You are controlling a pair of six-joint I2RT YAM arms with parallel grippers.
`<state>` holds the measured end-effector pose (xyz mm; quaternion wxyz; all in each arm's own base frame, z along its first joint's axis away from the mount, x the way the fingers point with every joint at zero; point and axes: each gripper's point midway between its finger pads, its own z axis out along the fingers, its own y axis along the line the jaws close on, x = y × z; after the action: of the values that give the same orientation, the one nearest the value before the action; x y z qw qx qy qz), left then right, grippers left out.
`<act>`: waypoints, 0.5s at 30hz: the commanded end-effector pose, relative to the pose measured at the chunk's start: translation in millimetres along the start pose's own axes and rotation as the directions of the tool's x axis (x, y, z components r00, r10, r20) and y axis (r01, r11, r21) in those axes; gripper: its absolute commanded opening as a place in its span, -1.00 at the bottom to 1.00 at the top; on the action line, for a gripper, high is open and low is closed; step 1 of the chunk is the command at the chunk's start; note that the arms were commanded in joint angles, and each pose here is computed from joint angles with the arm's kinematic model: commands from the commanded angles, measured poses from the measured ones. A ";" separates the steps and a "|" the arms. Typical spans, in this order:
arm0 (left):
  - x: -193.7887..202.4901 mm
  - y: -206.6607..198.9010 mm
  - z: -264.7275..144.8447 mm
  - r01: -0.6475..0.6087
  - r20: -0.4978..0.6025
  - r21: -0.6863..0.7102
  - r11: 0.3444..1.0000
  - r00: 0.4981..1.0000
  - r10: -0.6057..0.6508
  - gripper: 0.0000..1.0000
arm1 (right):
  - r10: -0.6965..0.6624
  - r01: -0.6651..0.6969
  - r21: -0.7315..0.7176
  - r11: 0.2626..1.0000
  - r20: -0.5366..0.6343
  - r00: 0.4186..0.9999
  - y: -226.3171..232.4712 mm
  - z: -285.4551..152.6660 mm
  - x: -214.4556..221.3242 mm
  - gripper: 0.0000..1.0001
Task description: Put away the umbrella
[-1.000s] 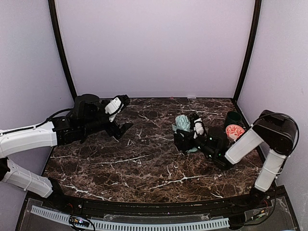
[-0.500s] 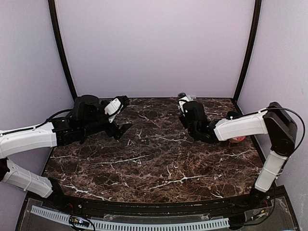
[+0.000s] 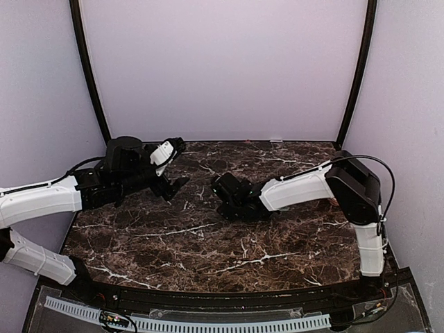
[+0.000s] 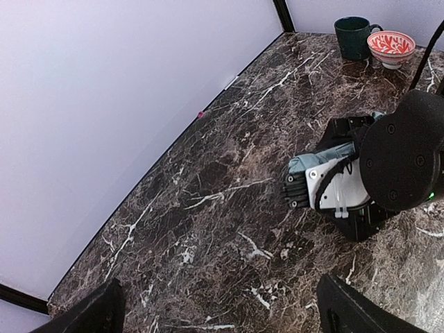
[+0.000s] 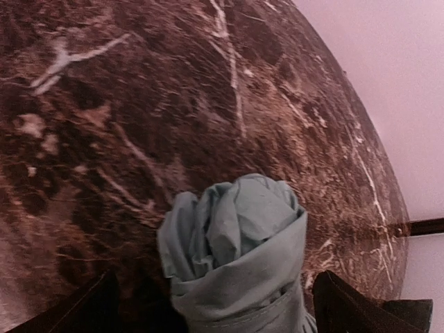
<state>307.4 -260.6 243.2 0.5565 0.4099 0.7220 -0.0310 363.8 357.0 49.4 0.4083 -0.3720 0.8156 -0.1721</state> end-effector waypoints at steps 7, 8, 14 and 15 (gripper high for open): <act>3.7 -4.0 2.6 -0.008 -0.007 0.027 1.000 1.000 0.008 0.98 | -0.031 0.173 -0.689 0.704 0.214 0.976 51.9 -140.0 -53.9 0.99; 4.0 -4.4 2.9 -0.008 -0.007 0.029 1.000 1.000 0.009 0.98 | -0.020 0.183 -0.715 0.675 0.230 0.973 44.7 -150.9 -56.0 0.99; 5.3 -6.4 4.0 -0.013 -0.011 0.038 0.999 1.000 0.014 0.98 | 0.150 -0.079 -0.705 0.705 0.040 0.988 -20.7 -107.2 -41.7 0.93; 5.6 -6.8 4.1 -0.014 -0.012 0.040 0.999 1.000 0.014 0.98 | 0.165 -0.124 -0.701 0.702 -0.010 0.986 -24.2 -96.8 -34.6 0.91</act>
<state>306.2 -265.2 236.7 0.5482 0.4209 0.7217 -0.0386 285.1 399.3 178.9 0.3415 -0.4988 0.7754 0.1823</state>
